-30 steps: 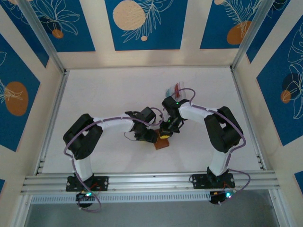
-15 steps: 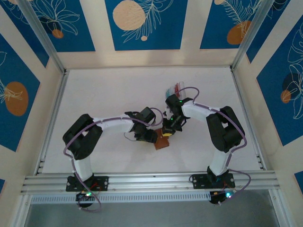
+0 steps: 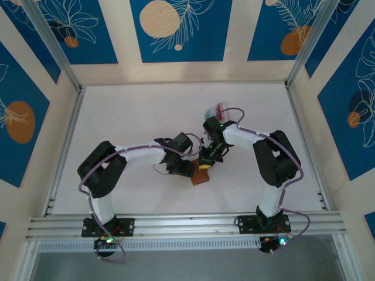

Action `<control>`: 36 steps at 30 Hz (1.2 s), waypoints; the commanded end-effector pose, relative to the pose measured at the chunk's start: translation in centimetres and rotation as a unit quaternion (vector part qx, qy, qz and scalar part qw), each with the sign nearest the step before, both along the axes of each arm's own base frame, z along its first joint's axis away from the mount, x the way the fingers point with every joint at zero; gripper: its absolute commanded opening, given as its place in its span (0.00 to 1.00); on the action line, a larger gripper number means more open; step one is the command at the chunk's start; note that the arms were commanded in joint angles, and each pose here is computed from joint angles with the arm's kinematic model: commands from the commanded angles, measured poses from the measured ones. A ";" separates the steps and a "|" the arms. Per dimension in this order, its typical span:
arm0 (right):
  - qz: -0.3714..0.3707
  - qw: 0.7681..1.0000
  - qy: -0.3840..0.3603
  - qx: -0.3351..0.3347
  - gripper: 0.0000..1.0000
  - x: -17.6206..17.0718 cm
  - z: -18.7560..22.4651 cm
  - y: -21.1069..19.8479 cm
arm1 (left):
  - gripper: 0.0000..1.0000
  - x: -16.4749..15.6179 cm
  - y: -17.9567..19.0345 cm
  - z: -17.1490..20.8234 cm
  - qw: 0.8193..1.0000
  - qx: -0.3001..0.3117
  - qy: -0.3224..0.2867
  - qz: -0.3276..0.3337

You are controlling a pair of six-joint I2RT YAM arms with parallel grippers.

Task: Put the credit cards into the card holder
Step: Close the button on the card holder.

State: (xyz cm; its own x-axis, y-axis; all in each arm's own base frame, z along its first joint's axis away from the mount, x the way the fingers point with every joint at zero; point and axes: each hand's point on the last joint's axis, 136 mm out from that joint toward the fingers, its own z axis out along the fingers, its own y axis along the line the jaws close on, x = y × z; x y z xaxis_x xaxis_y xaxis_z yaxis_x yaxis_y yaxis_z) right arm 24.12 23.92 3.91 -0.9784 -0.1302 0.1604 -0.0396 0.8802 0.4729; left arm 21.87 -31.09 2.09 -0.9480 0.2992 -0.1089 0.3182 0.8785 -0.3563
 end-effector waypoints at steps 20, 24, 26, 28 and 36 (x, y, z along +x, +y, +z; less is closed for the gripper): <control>0.018 0.999 0.028 0.002 0.00 -1.9 -0.4 0.5 | 0.52 -2.2 0.8 -4.0 0.999 0.026 0.048 -0.005; 0.020 0.999 0.031 0.006 0.00 -2.1 -0.4 0.6 | 0.52 -2.2 0.9 -4.1 0.998 0.028 0.048 -0.004; 0.021 0.999 0.033 0.007 0.00 -2.2 -0.3 0.6 | 0.52 -2.3 0.9 -4.2 0.998 0.027 0.049 -0.003; 0.022 0.999 0.035 0.010 0.00 -2.4 -0.2 0.6 | 0.52 -2.3 0.9 -4.2 0.998 0.027 0.049 -0.004; 0.024 0.999 0.033 -0.006 0.00 -2.2 -0.5 0.3 | 0.52 -2.3 0.9 -4.2 0.998 0.025 0.049 -0.003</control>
State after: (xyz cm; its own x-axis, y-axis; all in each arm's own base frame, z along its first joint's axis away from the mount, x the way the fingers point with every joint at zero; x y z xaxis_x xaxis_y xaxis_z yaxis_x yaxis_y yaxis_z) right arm 23.33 24.32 3.87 -0.9732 -0.1541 0.1709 -0.0561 0.8791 0.4734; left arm 21.86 -31.08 2.04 -0.9479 0.2991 -0.1095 0.3184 0.8783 -0.3567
